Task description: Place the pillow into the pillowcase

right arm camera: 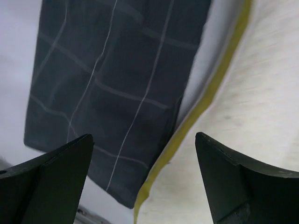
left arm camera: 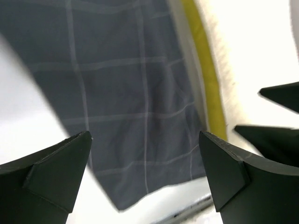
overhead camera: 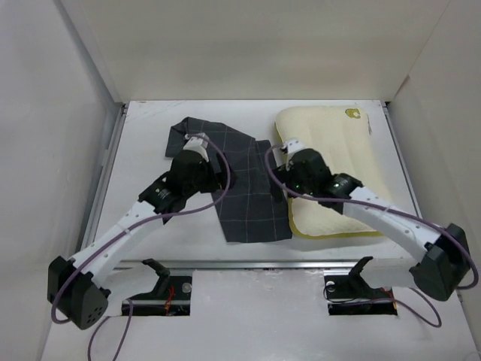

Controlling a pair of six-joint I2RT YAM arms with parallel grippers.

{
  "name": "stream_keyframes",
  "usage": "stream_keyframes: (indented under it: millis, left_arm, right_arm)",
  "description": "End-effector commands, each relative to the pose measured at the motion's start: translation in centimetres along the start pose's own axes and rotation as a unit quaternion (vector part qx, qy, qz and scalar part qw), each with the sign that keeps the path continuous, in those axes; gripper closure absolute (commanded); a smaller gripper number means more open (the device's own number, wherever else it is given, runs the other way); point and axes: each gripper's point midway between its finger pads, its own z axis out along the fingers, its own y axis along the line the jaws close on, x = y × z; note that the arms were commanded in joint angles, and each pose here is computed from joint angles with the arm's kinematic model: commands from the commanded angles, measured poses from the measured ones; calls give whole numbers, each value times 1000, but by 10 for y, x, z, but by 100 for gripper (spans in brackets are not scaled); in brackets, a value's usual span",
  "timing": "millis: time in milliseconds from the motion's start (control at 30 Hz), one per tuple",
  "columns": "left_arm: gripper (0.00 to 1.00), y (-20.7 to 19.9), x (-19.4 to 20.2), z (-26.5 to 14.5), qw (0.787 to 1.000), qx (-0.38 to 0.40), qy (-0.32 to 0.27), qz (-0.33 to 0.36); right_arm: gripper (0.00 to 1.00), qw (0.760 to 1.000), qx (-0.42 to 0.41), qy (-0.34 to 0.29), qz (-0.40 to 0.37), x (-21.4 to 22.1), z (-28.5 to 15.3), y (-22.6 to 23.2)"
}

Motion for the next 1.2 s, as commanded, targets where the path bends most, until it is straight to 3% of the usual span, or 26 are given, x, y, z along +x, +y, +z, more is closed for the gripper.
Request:
stream_keyframes:
  millis: [0, 133, 200, 300, 367, 400, 533, 567, 600, 633, 900, 967, 1167]
  left_arm:
    - [0, 41, 49, -9, 994, -72, 41, -66]
    - [0, 52, 93, -21, 989, -69, 71, -108]
    - [0, 59, 103, -27, 989, -71, 70, -112]
    - [0, 62, 104, -31, 988, -73, 62, -119]
    - [0, 64, 103, -31, 988, -77, 59, -119]
    - [0, 65, 103, -31, 988, -80, 56, -118]
    - [0, 71, 110, -26, 988, -96, 76, -100]
    - [0, 67, 105, -26, 988, -90, 69, -100]
    - [0, 69, 107, -24, 988, -94, 73, -100]
    - [0, 67, 109, -24, 989, -91, 76, -92]
    - [0, 59, 99, -21, 993, -69, 60, -81]
    - [0, 57, 98, -20, 993, -62, 59, -76]
    - [0, 51, 94, -14, 996, -48, 60, -54]
  right_arm:
    - [5, 996, -43, 62, -42, 43, 16, 31]
    - [12, 991, -65, 91, -71, 66, 33, 58]
    - [14, 990, -37, 116, -72, 83, 47, 52]
    - [21, 987, 16, 146, -58, 102, 60, 40]
    - [37, 986, 51, 151, -57, 110, 64, 28]
    - [40, 984, 54, 159, -55, 115, 67, 27]
    - [41, 980, 61, 178, -61, 127, 79, 27]
    - [69, 979, 58, 184, -61, 127, 79, 29]
    - [90, 980, 56, 180, -60, 117, 78, 32]
    - [100, 981, 57, 177, -54, 111, 77, 34]
    - [100, 1000, 21, 11, -11, -33, -5, 50]
    - [100, 998, 34, -48, 6, -70, -31, 43]
    - [100, 979, 147, -118, 78, -127, -66, -19]
